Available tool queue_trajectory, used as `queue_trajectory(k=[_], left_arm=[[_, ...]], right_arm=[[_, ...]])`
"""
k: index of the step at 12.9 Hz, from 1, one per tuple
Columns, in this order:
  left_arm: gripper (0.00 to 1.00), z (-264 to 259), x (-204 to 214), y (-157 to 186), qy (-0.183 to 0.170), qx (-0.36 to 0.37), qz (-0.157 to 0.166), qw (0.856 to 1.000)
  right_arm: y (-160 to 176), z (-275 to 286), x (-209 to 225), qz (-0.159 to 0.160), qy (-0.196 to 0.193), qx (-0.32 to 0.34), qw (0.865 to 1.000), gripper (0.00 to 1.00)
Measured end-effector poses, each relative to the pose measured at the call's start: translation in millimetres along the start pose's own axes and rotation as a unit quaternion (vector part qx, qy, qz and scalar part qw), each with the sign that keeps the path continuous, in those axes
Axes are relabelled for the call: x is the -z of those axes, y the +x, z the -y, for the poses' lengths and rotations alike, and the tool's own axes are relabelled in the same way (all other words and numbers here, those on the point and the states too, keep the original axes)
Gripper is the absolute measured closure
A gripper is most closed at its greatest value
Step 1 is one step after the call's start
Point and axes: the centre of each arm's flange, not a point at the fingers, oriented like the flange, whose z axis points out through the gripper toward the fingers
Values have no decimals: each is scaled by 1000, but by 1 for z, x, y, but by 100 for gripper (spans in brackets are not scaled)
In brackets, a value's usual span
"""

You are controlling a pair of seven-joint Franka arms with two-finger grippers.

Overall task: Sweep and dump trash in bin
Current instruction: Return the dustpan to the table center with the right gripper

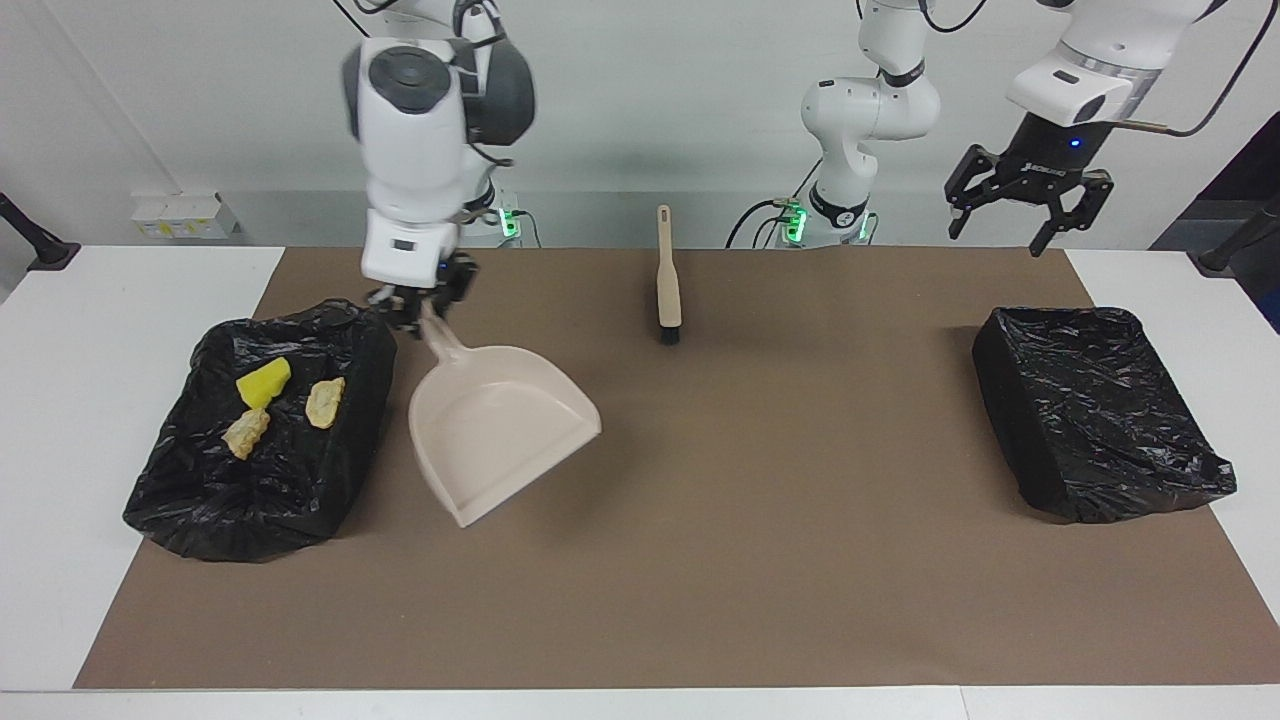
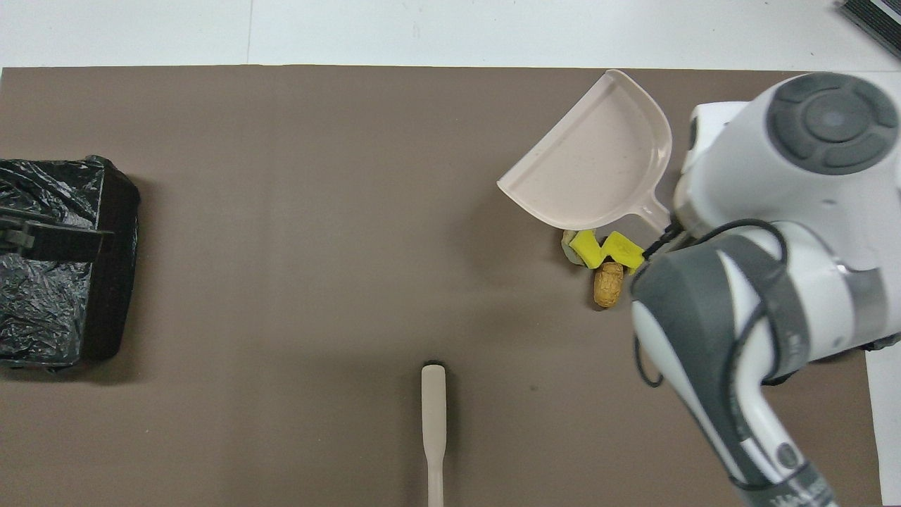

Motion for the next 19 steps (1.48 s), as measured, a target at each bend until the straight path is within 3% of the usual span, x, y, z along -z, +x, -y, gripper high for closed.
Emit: queue_trajectory(k=[3, 7, 11, 16, 17, 19], left_arm=[[0, 5, 5, 17, 1, 0, 16, 1000], [0, 6, 5, 25, 2, -1, 16, 1000], [0, 26, 8, 20, 6, 17, 13, 1000], [0, 44, 10, 15, 21, 32, 16, 999], [0, 45, 10, 15, 31, 31, 20, 999], [0, 41, 9, 14, 35, 44, 26, 998]], right_arm=[[51, 89, -23, -27, 52, -122, 991, 68], [90, 154, -58, -42, 91, -215, 971, 68], [116, 205, -109, -32, 102, -251, 962, 68], [122, 209, -139, -26, 134, -279, 951, 68], [121, 209, -140, -26, 134, -280, 950, 62], [122, 209, -139, -28, 135, -278, 951, 37]])
